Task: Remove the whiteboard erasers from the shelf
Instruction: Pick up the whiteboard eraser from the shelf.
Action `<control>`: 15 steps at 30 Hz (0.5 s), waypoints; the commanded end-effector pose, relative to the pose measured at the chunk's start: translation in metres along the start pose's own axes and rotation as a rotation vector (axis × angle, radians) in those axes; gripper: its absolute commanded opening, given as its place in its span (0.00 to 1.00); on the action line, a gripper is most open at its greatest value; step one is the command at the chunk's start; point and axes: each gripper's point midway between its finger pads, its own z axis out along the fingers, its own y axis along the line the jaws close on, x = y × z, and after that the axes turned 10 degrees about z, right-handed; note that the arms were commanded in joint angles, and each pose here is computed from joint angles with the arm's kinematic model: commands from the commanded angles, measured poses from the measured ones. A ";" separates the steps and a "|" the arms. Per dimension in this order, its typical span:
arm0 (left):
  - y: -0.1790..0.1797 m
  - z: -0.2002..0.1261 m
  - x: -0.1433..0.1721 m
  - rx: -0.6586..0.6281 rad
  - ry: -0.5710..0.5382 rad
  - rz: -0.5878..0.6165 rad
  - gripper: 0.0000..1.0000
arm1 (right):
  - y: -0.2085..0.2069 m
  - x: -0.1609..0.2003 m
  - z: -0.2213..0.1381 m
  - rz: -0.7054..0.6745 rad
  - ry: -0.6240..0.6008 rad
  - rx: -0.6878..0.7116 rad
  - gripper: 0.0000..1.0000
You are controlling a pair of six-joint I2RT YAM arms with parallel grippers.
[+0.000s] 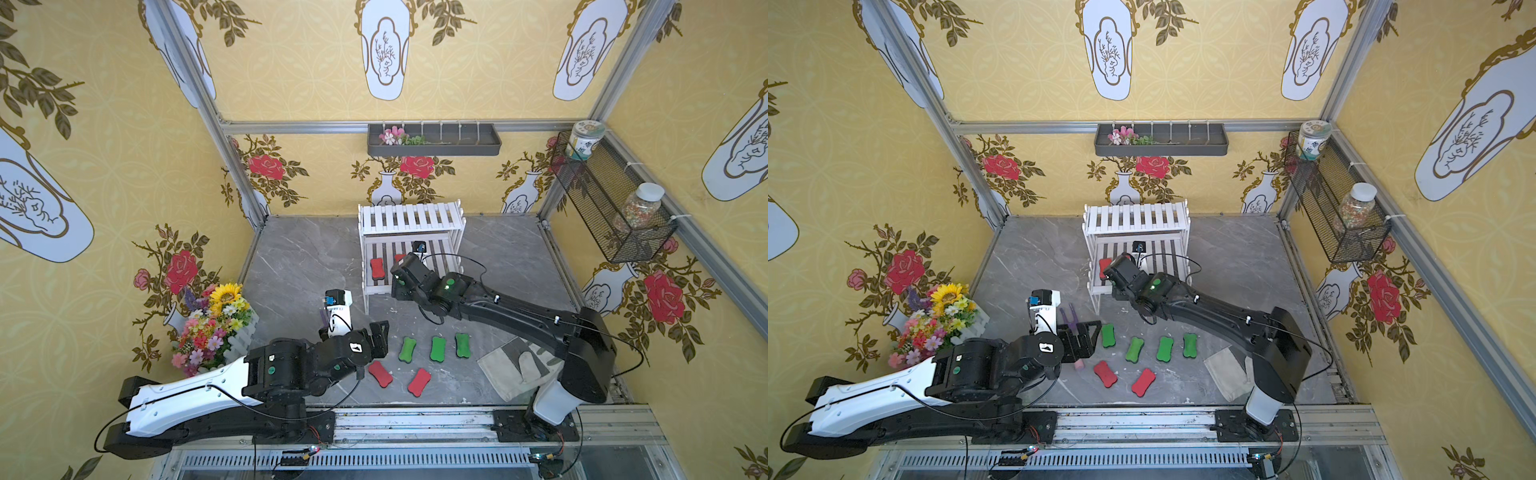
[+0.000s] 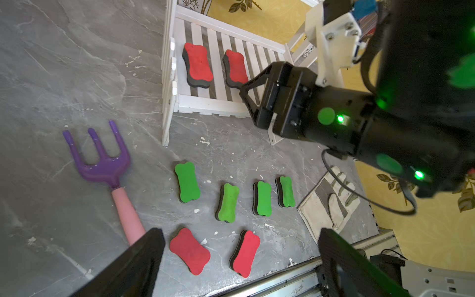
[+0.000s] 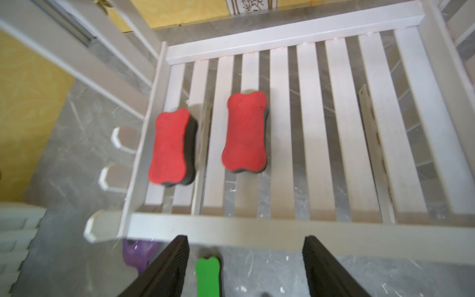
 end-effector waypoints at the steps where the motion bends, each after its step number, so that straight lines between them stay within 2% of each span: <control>1: 0.014 -0.003 0.000 -0.038 -0.012 0.002 1.00 | 0.013 -0.015 0.011 -0.029 -0.051 -0.012 0.75; 6: 0.024 -0.009 0.001 -0.025 -0.019 -0.025 1.00 | 0.016 -0.023 0.029 -0.016 -0.083 -0.015 0.75; 15: 0.027 -0.008 0.007 -0.022 -0.007 -0.010 1.00 | 0.010 -0.024 0.052 -0.023 -0.089 0.063 0.72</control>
